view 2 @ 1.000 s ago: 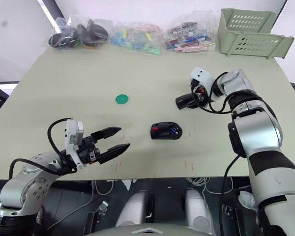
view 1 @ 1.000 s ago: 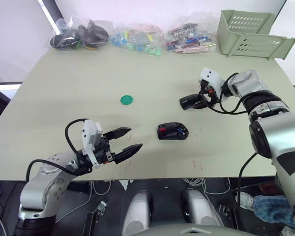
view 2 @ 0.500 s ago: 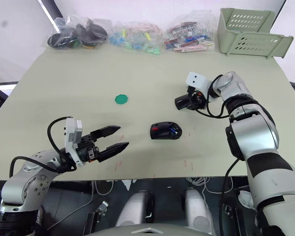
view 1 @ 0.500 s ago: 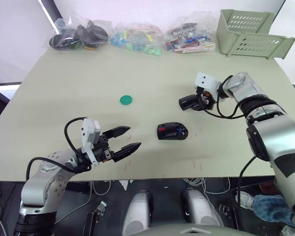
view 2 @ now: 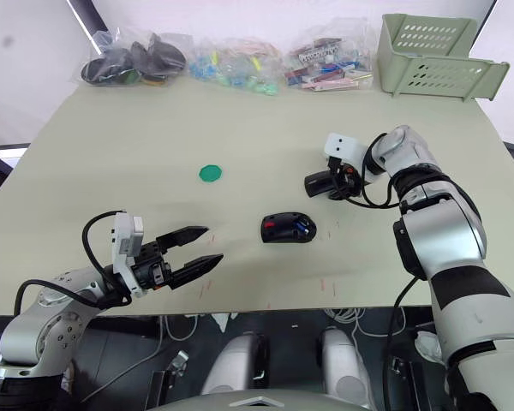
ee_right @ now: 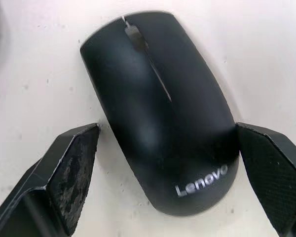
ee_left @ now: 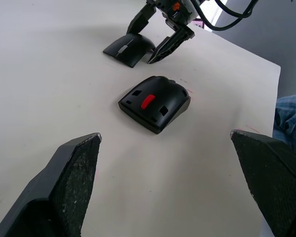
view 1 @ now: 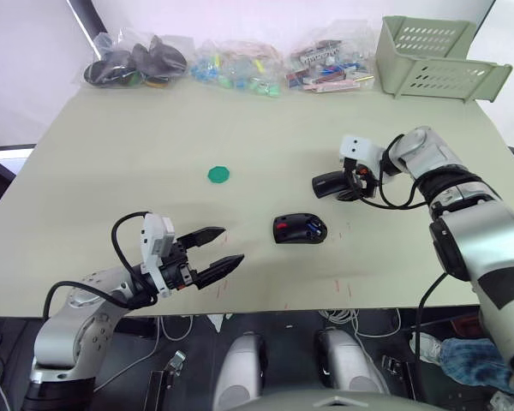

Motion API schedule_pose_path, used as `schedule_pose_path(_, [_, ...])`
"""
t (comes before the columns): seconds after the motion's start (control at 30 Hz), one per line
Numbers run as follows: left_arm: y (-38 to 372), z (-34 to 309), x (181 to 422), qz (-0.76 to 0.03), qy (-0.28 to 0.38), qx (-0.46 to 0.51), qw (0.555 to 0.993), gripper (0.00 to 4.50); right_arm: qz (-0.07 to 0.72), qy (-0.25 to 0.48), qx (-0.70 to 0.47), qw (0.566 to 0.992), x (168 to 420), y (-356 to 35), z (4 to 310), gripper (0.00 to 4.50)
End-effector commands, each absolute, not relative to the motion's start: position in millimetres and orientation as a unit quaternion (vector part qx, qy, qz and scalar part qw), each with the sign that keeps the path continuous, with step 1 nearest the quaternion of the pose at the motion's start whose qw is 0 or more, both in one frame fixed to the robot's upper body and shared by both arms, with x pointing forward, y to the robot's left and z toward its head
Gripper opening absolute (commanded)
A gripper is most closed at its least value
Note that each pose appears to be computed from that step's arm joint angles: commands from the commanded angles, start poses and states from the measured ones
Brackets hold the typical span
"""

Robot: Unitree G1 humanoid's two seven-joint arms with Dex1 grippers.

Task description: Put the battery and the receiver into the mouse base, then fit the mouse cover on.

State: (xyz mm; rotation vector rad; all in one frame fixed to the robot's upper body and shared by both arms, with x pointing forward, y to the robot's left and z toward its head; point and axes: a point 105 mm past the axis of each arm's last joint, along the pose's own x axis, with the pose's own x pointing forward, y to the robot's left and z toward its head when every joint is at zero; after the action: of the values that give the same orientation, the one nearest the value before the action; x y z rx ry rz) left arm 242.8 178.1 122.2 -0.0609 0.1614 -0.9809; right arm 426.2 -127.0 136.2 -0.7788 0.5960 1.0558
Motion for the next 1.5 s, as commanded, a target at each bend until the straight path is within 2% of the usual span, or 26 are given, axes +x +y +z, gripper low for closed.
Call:
schedule_pose_path(0.03, [174.7, 134.1, 241.7, -0.481, 0.052, -0.013, 0.875, 4.49, 0.494, 0.274, -0.343, 0.751, 423.5, -134.8, 146.8, 4.5])
schedule_pose_path(0.5, [172.2, 133.5, 245.1, -0.495, 0.052, -0.01, 0.867, 4.49, 0.473, 0.27, -0.32, 0.776, 426.8, -143.7, 150.2, 4.5])
schedule_pose_path(0.67, [171.3, 133.1, 243.6, -0.504, 0.05, -0.01, 0.862, 4.5, 0.474, 0.268, -0.312, 0.779, 426.6, -143.0, 150.0, 3.28])
schedule_pose_path(0.7, [171.0, 133.0, 243.6, -0.506, 0.05, -0.008, 0.861, 4.5, 0.475, 0.268, -0.311, 0.778, 426.4, -142.7, 149.8, 2.73])
schedule_pose_path(0.73, [170.8, 133.0, 243.7, -0.507, 0.049, -0.008, 0.86, 4.5, 0.476, 0.269, -0.311, 0.777, 426.0, -142.7, 149.2, 2.51])
schedule_pose_path(0.97, [169.6, 132.8, 245.1, -0.511, 0.047, -0.007, 0.859, 4.5, 0.476, 0.265, -0.308, 0.78, 425.9, -144.6, 149.9, 2.51])
schedule_pose_path(1.1, [169.1, 133.4, 246.3, -0.511, 0.044, -0.005, 0.858, 4.5, 0.472, 0.237, -0.318, 0.787, 430.2, -143.0, 162.1, 2.51])
schedule_pose_path(1.33, [169.8, 133.9, 249.2, -0.511, 0.04, -0.002, 0.858, 4.5, 0.527, 0.154, -0.344, 0.762, 425.4, -122.0, 196.7, 2.51])
schedule_pose_path(1.37, [169.4, 133.9, 250.1, -0.513, 0.04, -0.001, 0.858, 4.5, 0.521, 0.143, -0.376, 0.753, 425.9, -122.4, 200.3, 2.51])
schedule_pose_path(1.5, [167.6, 134.5, 253.2, -0.517, 0.036, 0.002, 0.855, 4.5, 0.552, 0.136, -0.381, 0.729, 408.4, -118.1, 213.5, 2.51])
